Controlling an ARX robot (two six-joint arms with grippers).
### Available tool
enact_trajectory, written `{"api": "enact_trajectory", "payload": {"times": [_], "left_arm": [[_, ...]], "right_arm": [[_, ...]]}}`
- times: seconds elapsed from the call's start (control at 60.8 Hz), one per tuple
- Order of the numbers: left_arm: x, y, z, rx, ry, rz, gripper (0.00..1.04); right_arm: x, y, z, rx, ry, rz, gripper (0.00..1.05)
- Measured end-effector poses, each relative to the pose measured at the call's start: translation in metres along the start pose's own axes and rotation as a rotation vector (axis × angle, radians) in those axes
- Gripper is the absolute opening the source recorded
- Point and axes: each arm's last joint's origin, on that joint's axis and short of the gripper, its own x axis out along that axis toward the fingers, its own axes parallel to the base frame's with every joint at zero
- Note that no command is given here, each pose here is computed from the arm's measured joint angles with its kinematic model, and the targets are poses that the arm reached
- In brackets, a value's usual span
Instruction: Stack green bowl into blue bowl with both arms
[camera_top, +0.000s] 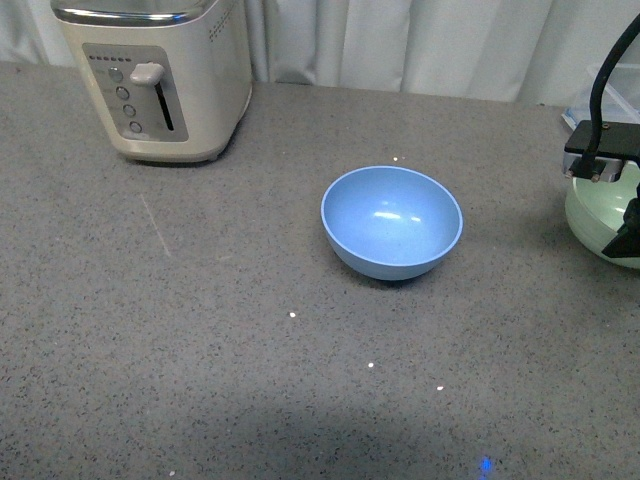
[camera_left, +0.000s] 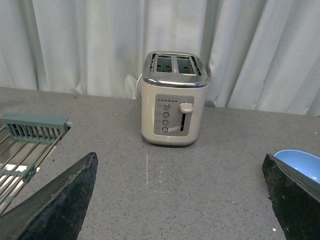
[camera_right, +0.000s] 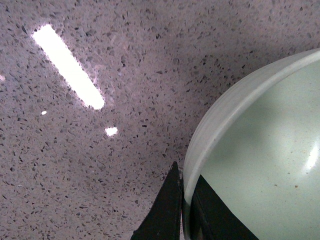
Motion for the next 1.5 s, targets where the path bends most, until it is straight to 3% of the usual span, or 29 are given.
{"api": "enact_trajectory", "payload": {"times": [0.263, 0.394, 0.542, 0.69, 0.953, 1.496], "left_arm": [[0.000, 0.000, 0.000, 0.000, 0.000, -0.001, 0.98], [0.000, 0.000, 0.000, 0.000, 0.000, -0.001, 0.98], [0.000, 0.000, 0.000, 0.000, 0.000, -0.001, 0.98], [0.000, 0.000, 0.000, 0.000, 0.000, -0.001, 0.98], [0.000, 0.000, 0.000, 0.000, 0.000, -0.001, 0.98], [0.000, 0.000, 0.000, 0.000, 0.000, 0.000, 0.98]], "right_arm": [[-0.049, 0.018, 0.035, -0.137, -0.151, -0.001, 0.02], [-0.080, 0.042, 0.067, -0.291, -0.236, -0.017, 0.02], [-0.085, 0.096, 0.106, -0.486, -0.290, 0.049, 0.02], [-0.078, 0.116, 0.117, -0.563, -0.264, 0.056, 0.02], [-0.055, 0.130, 0.125, -0.629, -0.191, 0.096, 0.02], [-0.026, 0.130, 0.137, -0.660, -0.108, 0.111, 0.02]]}}
